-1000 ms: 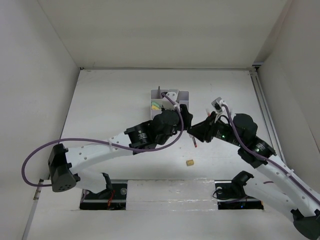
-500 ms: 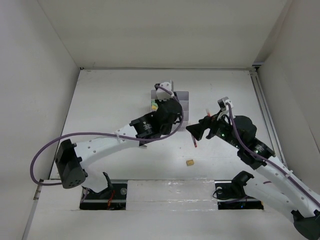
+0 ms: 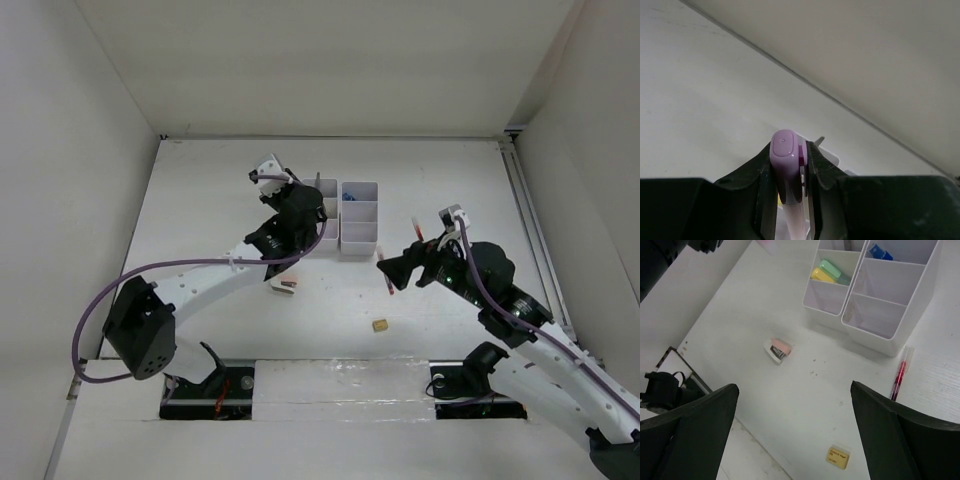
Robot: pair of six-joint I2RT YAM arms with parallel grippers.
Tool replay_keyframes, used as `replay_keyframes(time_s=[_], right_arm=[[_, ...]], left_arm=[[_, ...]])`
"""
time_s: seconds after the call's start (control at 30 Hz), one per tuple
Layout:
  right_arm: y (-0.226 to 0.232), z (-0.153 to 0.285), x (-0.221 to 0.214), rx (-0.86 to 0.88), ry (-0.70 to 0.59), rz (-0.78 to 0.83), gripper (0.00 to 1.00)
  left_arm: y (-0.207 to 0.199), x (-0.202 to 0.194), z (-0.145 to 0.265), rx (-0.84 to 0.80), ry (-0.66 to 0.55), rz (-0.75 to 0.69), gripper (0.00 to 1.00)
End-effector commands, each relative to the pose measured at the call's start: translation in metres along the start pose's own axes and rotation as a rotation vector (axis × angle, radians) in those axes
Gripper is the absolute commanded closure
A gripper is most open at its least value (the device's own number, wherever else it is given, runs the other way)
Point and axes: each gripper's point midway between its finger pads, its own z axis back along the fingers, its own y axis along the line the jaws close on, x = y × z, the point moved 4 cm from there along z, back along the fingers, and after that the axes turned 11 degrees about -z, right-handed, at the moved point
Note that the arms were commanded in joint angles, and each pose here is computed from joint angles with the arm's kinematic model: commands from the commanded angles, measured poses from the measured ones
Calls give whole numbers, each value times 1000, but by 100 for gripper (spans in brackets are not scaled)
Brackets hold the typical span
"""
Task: Sort the stationery into containers
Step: Place the pen in the storage box.
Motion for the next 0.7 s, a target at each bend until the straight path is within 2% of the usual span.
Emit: replay_keyframes(time_s=[0.0,0.23,0.37,0.67], right_arm=[[7,5,-4,48,11,-5,0],[12,15,-5,82,7,-1,0],[17,20,-10,127,24,12,0],[18,20,-18,162,49,14,0]], left_arm=[[1,18,-11,36,-111,132,100],[-6,-16,-25,28,-94,116,100],[-12,-21,-29,6,-123,149,100],[-20,-53,-43,8,-84,109,100]])
